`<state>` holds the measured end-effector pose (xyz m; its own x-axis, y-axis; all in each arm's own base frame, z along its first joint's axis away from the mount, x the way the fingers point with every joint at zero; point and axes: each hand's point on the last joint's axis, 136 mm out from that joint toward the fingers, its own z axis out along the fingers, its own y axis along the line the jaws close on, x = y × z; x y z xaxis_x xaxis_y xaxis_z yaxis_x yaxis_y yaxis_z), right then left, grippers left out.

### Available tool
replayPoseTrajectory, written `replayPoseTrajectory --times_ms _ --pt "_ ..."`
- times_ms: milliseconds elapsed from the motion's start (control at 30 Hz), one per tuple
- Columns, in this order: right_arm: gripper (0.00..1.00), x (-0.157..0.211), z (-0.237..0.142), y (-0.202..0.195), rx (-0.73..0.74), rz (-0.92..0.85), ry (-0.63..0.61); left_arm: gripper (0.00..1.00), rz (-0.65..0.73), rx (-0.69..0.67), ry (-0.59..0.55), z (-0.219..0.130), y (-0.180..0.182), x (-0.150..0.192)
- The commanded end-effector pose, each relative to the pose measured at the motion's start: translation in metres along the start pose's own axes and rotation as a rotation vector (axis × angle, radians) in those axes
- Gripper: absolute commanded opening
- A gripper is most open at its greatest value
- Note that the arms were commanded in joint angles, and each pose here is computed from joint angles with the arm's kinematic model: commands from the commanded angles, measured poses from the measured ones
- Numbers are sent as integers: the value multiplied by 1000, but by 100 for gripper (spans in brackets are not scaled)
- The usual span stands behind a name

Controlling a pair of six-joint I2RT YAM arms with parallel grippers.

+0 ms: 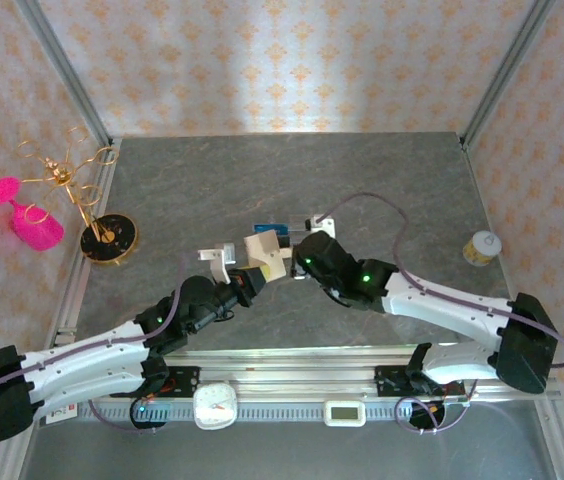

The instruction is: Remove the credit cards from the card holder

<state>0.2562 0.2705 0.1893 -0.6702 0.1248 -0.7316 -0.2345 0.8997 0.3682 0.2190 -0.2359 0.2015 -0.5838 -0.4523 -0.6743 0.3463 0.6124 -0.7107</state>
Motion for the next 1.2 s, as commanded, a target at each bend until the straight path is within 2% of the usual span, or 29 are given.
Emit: replayPoseTrajectory --times_ms 0,67,100,133,200,300,433,567,700,867,933,1000,1100,1167 --pt "2 -16 -15 -18 12 18 -60 0 2 38 -45 -7 -13 -14" --pt "24 -22 -29 -4 -96 -2 -91 0 13 71 -47 -12 -17 -14" --pt "40 -27 -40 3 -163 2 -119 0 13 85 -51 -14 -17 -14" --pt "49 -30 -50 11 -236 3 -140 0 15 103 -55 -17 -19 -14" --pt "60 -35 -65 22 -346 39 -177 0 11 134 -61 -20 -22 -14" --pt "64 -31 -75 43 -502 59 -162 0 0 204 -74 -26 -32 -15" --pt "66 -27 -73 61 -596 87 -130 0 0 249 -80 -29 -40 -17" --pt "63 -26 -59 59 -552 117 -105 0 -2 275 -75 -31 -45 -18" --pt "63 -29 -48 38 -458 194 -130 0 -16 286 -91 -34 -46 -20" --pt "61 -20 -57 58 -616 186 -84 0 -30 307 -99 -37 -47 -20" --pt "53 -15 -59 66 -668 191 -55 0 -33 312 -97 -36 -47 -19" --pt "44 -13 -55 66 -660 184 -41 0 -36 319 -92 -35 -48 -19" --pt "14 -12 -51 63 -634 188 -42 0 -40 306 -71 -31 -46 -14" --pt "0 -8 -47 54 -586 203 -30 0 -52 272 -32 -25 -37 -3"
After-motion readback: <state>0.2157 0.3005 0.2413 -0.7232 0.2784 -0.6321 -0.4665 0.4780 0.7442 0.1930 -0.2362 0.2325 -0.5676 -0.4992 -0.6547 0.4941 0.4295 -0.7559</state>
